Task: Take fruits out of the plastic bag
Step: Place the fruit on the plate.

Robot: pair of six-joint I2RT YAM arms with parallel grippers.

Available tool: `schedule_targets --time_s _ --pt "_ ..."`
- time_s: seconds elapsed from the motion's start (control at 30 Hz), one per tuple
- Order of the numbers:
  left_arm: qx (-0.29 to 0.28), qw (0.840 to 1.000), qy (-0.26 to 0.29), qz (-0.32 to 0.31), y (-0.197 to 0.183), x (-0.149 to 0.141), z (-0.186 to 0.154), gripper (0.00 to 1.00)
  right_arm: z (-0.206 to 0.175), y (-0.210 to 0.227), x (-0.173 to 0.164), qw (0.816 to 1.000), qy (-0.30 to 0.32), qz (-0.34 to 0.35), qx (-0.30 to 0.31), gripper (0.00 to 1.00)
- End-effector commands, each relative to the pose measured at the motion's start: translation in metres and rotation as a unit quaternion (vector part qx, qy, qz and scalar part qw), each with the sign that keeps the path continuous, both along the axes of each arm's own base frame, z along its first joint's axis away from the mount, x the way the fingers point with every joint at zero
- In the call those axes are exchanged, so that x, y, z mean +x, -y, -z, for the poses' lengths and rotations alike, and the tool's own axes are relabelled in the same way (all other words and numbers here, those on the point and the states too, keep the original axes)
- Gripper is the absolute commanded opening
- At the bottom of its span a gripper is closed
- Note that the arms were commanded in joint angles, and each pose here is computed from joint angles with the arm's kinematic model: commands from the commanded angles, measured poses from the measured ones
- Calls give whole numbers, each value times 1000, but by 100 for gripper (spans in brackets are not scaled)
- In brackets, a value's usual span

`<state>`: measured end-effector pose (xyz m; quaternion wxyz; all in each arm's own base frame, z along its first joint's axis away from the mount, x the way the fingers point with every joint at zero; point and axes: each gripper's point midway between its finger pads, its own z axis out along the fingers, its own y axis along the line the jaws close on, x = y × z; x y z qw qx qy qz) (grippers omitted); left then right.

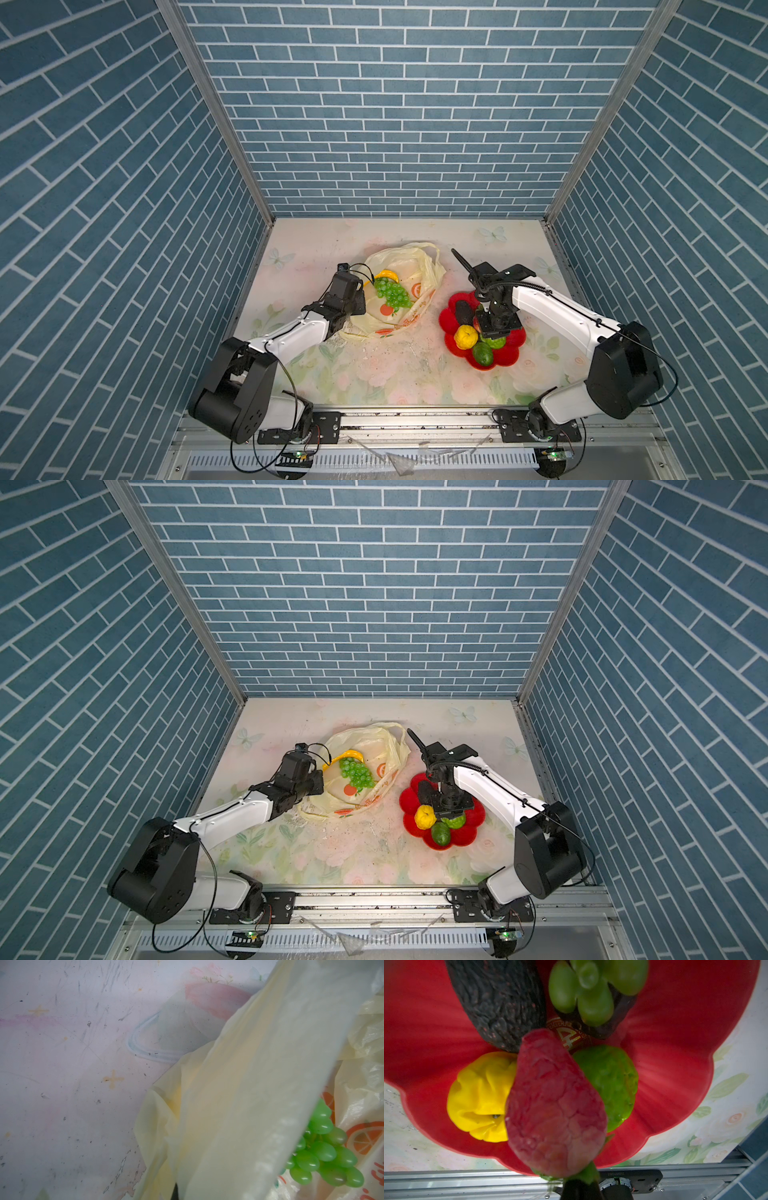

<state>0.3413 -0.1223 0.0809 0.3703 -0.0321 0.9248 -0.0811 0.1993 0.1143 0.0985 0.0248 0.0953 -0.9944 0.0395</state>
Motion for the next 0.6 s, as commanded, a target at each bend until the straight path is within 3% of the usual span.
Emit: schedule_targets --time_s 0.0,0.3,0.57 --pt "9 1000 0 2 0 3 -3 3 10 5 -6 1000 -18 -6 -11 0" --pt "10 1000 0 2 0 3 -3 3 14 1 -3 1000 -20 -6 -7 5" --pt "10 1000 -1 2 0 2 -2 3 11 2 -1 1000 -12 -6 -6 20"
